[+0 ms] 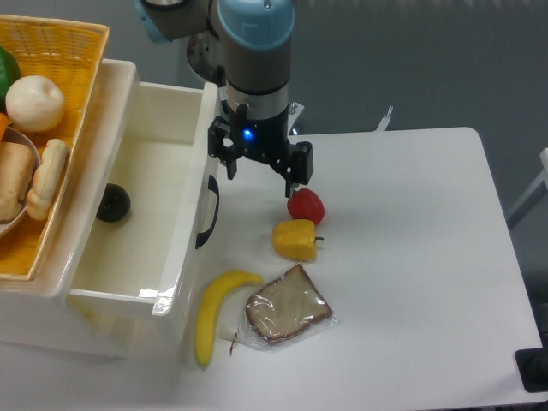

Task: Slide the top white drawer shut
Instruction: 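Lower the gripper beside the front of the open white drawer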

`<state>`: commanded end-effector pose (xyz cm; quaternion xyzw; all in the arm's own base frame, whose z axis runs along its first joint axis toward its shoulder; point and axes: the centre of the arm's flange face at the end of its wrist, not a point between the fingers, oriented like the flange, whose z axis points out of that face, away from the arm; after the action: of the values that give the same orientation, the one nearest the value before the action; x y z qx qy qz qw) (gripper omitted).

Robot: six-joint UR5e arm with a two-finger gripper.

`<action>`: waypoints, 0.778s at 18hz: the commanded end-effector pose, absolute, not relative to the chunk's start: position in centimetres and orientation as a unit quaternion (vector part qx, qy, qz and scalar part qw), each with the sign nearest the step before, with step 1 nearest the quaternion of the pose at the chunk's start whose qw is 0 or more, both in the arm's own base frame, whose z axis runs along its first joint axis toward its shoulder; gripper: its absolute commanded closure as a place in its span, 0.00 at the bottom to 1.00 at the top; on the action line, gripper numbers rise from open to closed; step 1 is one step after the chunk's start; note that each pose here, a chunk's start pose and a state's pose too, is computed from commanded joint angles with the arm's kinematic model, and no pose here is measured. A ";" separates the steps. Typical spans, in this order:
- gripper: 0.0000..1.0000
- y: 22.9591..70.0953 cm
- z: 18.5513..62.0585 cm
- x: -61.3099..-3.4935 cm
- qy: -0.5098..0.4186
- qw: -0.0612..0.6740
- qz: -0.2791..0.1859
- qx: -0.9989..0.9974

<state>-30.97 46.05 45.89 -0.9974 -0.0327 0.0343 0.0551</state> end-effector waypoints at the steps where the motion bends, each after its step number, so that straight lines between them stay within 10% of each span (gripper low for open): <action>1: 0.00 46.1 45.7 -31.0 -0.032 0.054 0.034 -0.997; 14: 0.00 45.0 41.2 -35.3 -0.128 0.026 0.024 -0.991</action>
<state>-35.32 45.03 41.25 -0.9912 -0.1276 0.0241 0.0259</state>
